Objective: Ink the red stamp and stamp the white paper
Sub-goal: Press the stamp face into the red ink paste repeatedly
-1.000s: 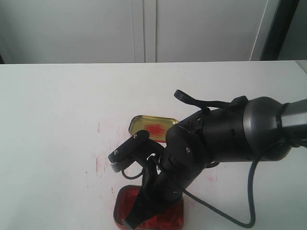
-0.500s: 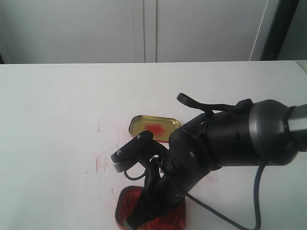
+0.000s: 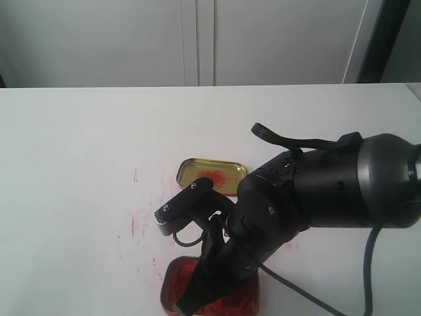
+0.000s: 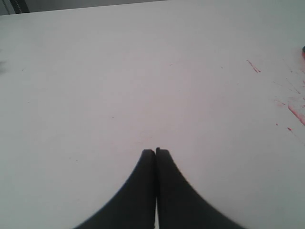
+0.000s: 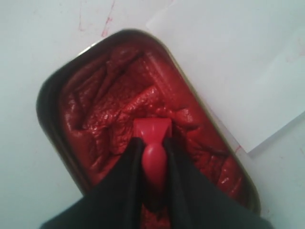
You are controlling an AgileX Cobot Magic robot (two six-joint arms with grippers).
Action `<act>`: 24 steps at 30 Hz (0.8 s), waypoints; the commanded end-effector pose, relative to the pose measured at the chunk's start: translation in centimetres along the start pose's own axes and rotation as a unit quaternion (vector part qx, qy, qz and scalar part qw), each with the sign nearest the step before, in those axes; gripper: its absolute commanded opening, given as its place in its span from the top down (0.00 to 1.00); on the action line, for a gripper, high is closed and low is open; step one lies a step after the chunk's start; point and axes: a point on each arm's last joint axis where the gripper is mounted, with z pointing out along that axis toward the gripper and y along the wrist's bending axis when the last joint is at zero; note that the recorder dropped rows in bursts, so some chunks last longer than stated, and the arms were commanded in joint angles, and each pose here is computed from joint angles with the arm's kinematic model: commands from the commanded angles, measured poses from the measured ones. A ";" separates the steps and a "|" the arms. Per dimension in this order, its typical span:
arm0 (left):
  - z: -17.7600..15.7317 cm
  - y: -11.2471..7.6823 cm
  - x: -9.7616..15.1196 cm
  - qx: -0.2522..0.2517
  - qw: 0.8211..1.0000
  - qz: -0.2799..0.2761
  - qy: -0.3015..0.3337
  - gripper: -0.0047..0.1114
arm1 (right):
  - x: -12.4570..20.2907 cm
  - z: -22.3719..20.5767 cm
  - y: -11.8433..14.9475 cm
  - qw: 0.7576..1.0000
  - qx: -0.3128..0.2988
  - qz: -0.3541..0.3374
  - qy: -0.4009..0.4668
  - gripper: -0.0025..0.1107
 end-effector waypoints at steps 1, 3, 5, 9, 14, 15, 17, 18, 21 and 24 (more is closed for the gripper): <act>0.0 0.0 0.1 -0.002 1.000 -0.003 -0.002 0.96 | 0.0 -0.5 0.1 1.000 0.001 -0.003 -0.007 0.98; 0.0 0.0 0.1 -0.002 1.000 -0.003 -0.002 0.96 | 0.0 -0.5 0.1 1.000 0.001 -0.003 -0.005 0.98; 0.0 0.0 0.1 -0.002 1.000 -0.003 -0.002 0.96 | 0.0 -0.5 0.1 1.000 0.001 -0.002 -0.006 0.98; 0.0 0.0 0.1 -0.002 1.000 -0.003 -0.002 0.96 | 0.1 -0.1 0.1 1.000 0.001 -0.002 -0.002 0.98; 0.0 0.0 0.1 -0.002 1.000 -0.003 -0.002 0.96 | -0.1 0.0 0.0 1.000 0.003 -0.002 -0.009 0.98; 0.0 0.0 0.1 -0.002 1.000 -0.003 -0.002 0.96 | -0.1 0.0 0.0 1.000 0.003 -0.002 -0.012 0.98; 0.0 0.0 0.1 -0.002 1.000 -0.003 -0.002 0.96 | -0.2 -0.1 0.0 1.000 0.003 -0.002 -0.016 0.98; 0.0 0.0 0.1 -0.002 1.000 -0.003 -0.002 0.96 | -0.2 -0.2 0.0 1.000 0.003 -0.002 -0.019 0.98; 0.0 0.0 0.1 -0.002 1.000 -0.003 -0.002 0.96 | -0.4 -0.9 0.1 1.000 0.003 -0.004 -0.031 0.98; 0.0 0.0 0.1 -0.002 1.000 -0.003 -0.002 0.96 | -0.6 -1.6 0.1 0.999 0.004 -0.005 -0.045 0.98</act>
